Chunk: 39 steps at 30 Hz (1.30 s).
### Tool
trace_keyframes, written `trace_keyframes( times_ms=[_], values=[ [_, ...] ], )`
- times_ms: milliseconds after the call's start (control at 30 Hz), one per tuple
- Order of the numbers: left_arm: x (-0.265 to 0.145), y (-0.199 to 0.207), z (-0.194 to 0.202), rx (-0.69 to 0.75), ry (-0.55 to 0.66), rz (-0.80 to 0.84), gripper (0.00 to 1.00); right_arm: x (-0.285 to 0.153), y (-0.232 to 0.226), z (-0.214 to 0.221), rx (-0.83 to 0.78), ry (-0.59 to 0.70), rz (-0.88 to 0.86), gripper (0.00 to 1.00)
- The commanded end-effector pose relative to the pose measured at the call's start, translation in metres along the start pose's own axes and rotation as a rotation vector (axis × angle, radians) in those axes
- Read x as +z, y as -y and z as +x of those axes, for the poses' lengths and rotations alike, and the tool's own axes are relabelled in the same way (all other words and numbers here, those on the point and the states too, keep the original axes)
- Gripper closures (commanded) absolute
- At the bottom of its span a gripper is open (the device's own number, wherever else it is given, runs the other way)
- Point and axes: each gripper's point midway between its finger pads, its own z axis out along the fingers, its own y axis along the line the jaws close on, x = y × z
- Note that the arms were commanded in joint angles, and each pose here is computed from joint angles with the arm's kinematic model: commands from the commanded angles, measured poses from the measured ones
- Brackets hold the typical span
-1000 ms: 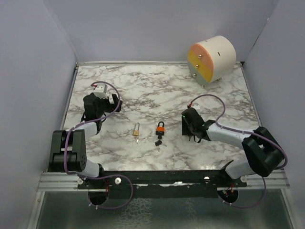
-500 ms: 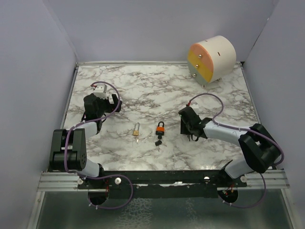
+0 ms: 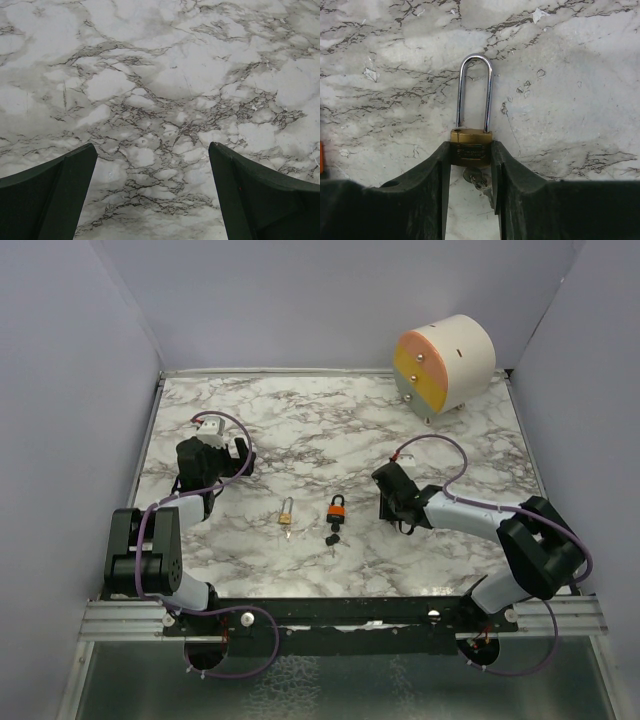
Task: Lock with the key
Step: Pick up the lock from the center of the board.
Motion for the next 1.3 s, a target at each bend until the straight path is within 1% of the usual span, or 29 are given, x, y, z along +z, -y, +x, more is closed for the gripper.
trace_keyframes(
  times_ms=[0, 33, 67, 100, 200, 333, 567, 733, 833, 900, 1000, 1100, 1167, 1267],
  values=[
    [0.003, -0.001, -0.007, 0.009, 0.023, -0.014, 0.01, 0.005, 0.02, 0.04, -0.059, -0.129, 0.072, 0.87],
    [0.003, -0.002, -0.007, 0.01, 0.023, -0.018, 0.01, 0.005, 0.018, 0.039, -0.062, -0.129, 0.065, 0.89],
    [0.003, -0.003, -0.008, 0.011, 0.024, -0.022, 0.01, 0.006, 0.017, 0.038, -0.069, -0.127, 0.062, 0.96],
    [0.003, -0.004, -0.007, 0.011, 0.021, -0.027, 0.01, 0.006, 0.014, 0.035, -0.074, -0.12, 0.055, 0.99],
    [0.003, -0.004, -0.007, 0.011, 0.021, -0.03, 0.01, 0.007, 0.005, 0.024, -0.102, -0.092, 0.036, 0.99],
    [0.002, -0.002, -0.009, 0.018, 0.022, -0.019, 0.01, 0.004, -0.021, -0.01, -0.149, -0.003, -0.025, 0.99],
    [-0.001, 0.003, -0.017, 0.043, 0.037, 0.004, 0.01, -0.021, -0.077, -0.096, -0.264, 0.257, -0.208, 0.99],
    [-0.002, 0.01, -0.026, 0.064, 0.035, 0.034, 0.01, -0.047, -0.097, -0.148, -0.313, 0.45, -0.274, 0.99],
    [-0.006, 0.012, -0.038, 0.082, 0.06, 0.038, 0.01, -0.071, -0.108, -0.173, -0.351, 0.605, -0.345, 0.99],
    [-0.009, 0.017, -0.048, 0.09, 0.084, 0.048, 0.01, -0.089, -0.113, -0.182, -0.379, 0.714, -0.402, 0.99],
    [-0.011, 0.028, -0.06, 0.096, 0.095, 0.096, 0.01, -0.125, -0.118, -0.185, -0.443, 0.919, -0.52, 0.99],
    [-0.012, 0.037, -0.074, 0.089, 0.102, 0.126, 0.01, -0.151, -0.112, -0.184, -0.445, 1.062, -0.566, 0.99],
    [-0.015, 0.047, -0.084, 0.077, 0.122, 0.161, 0.01, -0.156, -0.109, -0.183, -0.464, 1.109, -0.561, 0.99],
    [-0.02, 0.069, -0.102, 0.083, 0.156, 0.226, 0.01, -0.156, -0.106, -0.18, -0.491, 1.136, -0.549, 0.99]
  ],
)
